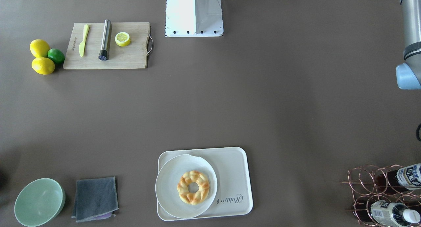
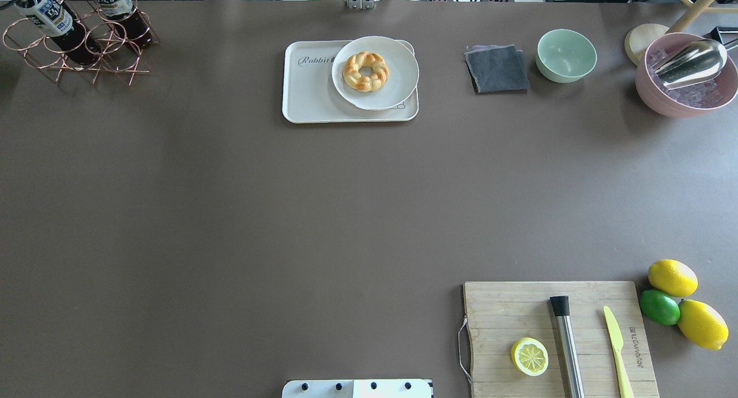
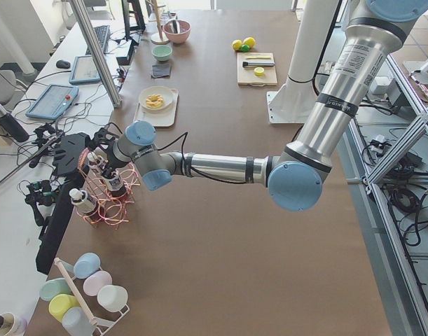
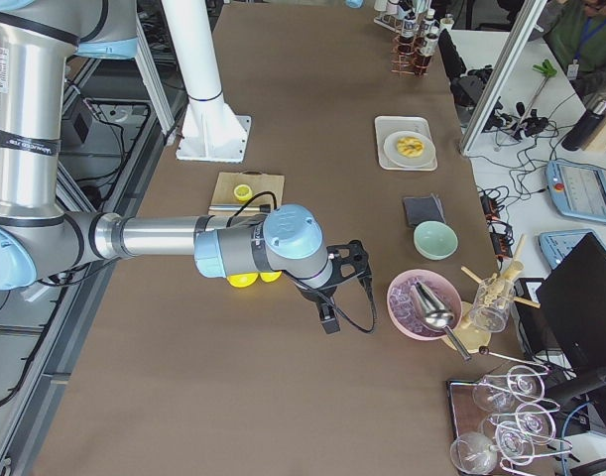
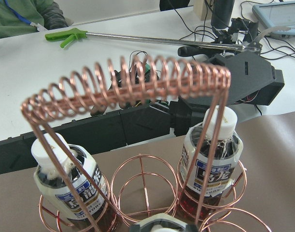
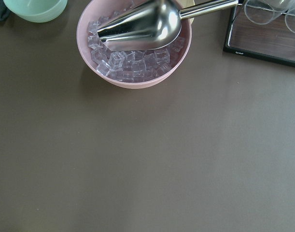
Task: Place tea on tray
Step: 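Reach the left gripper to the copper rack and grasp a tea bottle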
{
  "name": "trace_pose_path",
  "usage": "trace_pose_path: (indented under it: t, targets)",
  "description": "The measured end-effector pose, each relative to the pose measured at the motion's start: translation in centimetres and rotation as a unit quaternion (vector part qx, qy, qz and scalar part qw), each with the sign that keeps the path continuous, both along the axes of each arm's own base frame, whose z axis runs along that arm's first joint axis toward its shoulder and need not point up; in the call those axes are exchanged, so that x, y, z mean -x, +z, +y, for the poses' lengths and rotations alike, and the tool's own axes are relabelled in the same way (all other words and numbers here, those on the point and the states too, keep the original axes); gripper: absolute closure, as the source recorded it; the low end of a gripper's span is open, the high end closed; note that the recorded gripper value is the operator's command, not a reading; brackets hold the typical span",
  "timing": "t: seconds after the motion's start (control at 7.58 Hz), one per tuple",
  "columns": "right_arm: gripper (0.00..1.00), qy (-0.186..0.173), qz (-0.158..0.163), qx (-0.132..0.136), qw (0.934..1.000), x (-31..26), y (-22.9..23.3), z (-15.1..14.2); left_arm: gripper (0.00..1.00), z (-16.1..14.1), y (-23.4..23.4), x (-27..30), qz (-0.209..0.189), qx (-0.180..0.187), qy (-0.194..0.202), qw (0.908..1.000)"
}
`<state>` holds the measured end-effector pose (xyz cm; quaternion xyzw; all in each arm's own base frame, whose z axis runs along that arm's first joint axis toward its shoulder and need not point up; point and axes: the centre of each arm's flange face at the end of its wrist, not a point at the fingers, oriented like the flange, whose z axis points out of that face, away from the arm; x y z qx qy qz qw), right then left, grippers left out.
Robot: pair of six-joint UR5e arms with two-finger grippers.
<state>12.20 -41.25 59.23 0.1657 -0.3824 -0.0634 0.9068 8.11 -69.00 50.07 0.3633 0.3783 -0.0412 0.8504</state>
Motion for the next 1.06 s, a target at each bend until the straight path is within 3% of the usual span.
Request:
trace_pose_path:
  t: [0.53,0.79,1.06]
  targets:
    - [0.00,-0.001,-0.002,0.002,1.0000,0.1,0.2,0.2,1.00,1.8,-6.8,6.7,0.045,0.003,0.015,0.9989]
    - [0.00,-0.001,-0.004,0.001,1.0000,0.1,0.2,0.3,1.00,5.7,-12.6,9.5,0.061,-0.003,0.025,0.9978]
    - [0.00,-0.001,-0.006,-0.003,1.0000,0.1,-0.1,0.2,1.00,10.3,-18.8,7.4,0.066,-0.035,0.054,0.9958]
